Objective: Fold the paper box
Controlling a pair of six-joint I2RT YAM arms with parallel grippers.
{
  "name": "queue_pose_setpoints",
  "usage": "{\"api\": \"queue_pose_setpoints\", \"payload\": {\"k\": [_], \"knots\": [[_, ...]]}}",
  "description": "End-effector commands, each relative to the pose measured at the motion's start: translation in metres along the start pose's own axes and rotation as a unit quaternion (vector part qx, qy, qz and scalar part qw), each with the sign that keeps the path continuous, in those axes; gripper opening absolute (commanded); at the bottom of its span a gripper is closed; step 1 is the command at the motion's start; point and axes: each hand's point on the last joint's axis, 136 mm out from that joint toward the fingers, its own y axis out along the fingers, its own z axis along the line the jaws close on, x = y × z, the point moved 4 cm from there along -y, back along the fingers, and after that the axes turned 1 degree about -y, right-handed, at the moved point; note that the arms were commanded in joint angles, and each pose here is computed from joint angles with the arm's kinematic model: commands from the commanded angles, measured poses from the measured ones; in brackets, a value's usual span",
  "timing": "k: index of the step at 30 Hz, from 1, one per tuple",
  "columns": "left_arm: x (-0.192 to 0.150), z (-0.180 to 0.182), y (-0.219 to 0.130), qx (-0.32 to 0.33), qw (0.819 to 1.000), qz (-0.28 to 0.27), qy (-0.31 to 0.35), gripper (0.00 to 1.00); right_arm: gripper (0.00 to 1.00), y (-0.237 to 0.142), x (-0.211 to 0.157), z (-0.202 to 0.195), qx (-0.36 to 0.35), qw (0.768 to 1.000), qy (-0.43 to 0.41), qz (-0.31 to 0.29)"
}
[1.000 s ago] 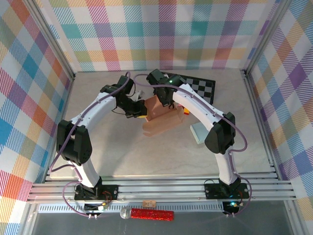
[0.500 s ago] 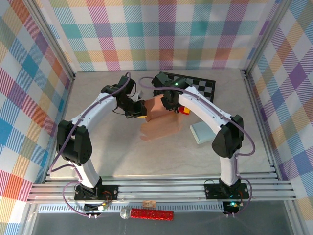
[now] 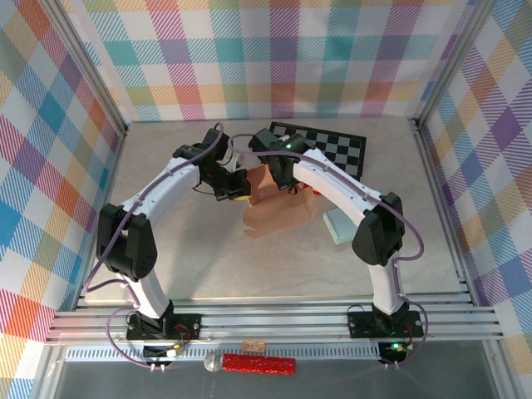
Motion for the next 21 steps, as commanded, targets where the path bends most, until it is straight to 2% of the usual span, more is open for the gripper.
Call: {"api": "queue_pose_setpoints", "payload": {"k": [1, 5, 9, 10, 21], "knots": [[-0.001, -0.002, -0.006, 0.006, 1.0, -0.007, -0.008, 0.0, 0.0, -0.004, -0.007, -0.009, -0.049, 0.999, -0.016, 0.011], [-0.002, 0.003, -0.002, 0.017, 1.0, -0.001, -0.006, 0.0, 0.01, -0.01, -0.009, -0.003, 0.0, 1.0, -0.004, 0.015], [-0.005, 0.009, 0.0, 0.036, 0.999, 0.008, 0.005, 0.0, 0.33, -0.017, -0.003, -0.001, 0.054, 0.998, 0.009, 0.001], [-0.006, 0.011, 0.001, 0.039, 0.999, 0.009, 0.006, 0.0, 0.37, -0.018, -0.002, -0.001, 0.063, 0.998, 0.011, -0.002], [-0.01, 0.013, 0.006, 0.047, 0.999, 0.019, 0.017, 0.0, 0.43, -0.003, 0.007, -0.001, 0.094, 0.995, 0.037, 0.003]]}}
